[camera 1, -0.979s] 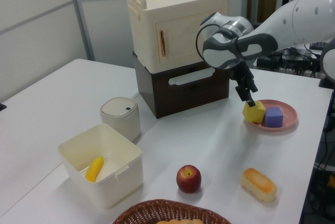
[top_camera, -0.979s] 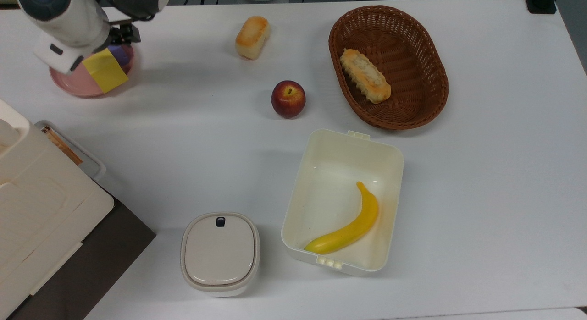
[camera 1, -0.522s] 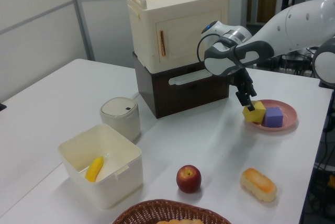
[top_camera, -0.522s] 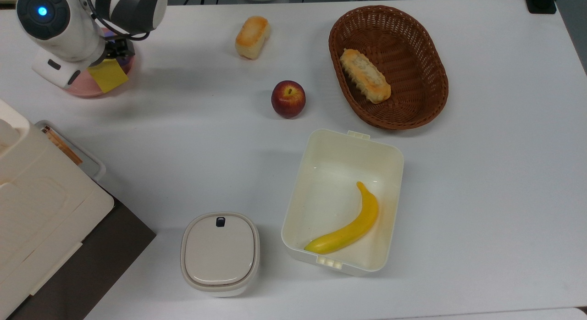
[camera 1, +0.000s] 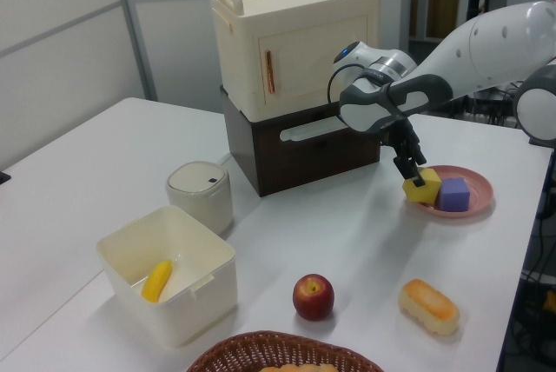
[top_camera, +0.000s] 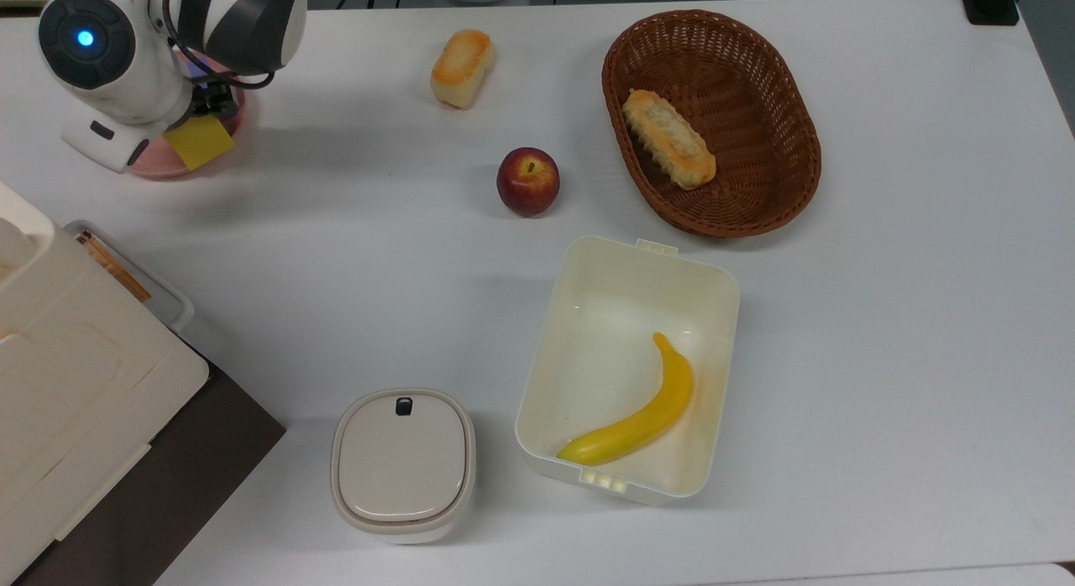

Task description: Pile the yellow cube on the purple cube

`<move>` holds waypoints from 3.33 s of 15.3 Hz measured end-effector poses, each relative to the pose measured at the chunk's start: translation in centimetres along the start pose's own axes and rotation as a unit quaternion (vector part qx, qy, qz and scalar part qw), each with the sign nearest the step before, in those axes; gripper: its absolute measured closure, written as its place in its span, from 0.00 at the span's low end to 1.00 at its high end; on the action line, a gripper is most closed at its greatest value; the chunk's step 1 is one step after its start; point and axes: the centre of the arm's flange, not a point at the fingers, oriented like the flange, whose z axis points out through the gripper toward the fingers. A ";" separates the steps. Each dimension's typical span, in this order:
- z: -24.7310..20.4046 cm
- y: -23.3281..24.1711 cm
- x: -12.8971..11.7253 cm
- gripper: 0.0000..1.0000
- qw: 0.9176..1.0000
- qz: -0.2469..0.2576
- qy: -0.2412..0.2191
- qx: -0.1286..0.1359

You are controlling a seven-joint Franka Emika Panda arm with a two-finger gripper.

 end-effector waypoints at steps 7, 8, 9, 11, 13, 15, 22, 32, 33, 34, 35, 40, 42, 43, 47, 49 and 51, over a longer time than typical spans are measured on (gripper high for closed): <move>-0.4 -0.2 0.2 0.44 1.000 -0.002 0.003 -0.003; -0.6 -0.3 0.2 0.44 1.000 -0.002 0.004 -0.004; -0.9 -0.3 0.1 0.45 1.000 -0.002 0.007 -0.005; -1.7 -0.3 -0.3 0.47 1.000 -0.001 0.011 -0.008; -2.4 -0.3 -0.8 0.45 1.000 -0.002 0.014 -0.009; -2.6 -0.3 -1.0 0.28 1.000 -0.006 0.015 -0.009; -1.8 -0.2 -0.7 0.00 1.000 -0.020 0.009 -0.005; 0.6 -0.4 1.0 0.00 1.000 -0.029 -0.002 0.001; 0.7 -0.4 1.1 0.00 1.000 -0.029 -0.001 0.000; 0.7 -0.4 1.2 0.00 1.000 -0.030 0.000 -0.001; 0.7 -0.4 1.3 0.00 1.000 -0.030 0.001 -0.001; 1.0 -0.6 1.7 0.24 0.999 -0.033 -0.001 -0.001; 0.9 -0.6 1.7 0.32 0.999 -0.037 0.000 -0.002; 0.7 -0.5 1.7 0.37 0.999 -0.041 0.002 -0.003; -1.5 -0.2 0.6 0.37 0.998 -0.053 0.018 -0.014; -3.3 0.0 -0.6 0.37 0.998 -0.053 0.026 -0.018; -5.2 0.1 -2.2 0.37 0.998 -0.066 0.015 -0.008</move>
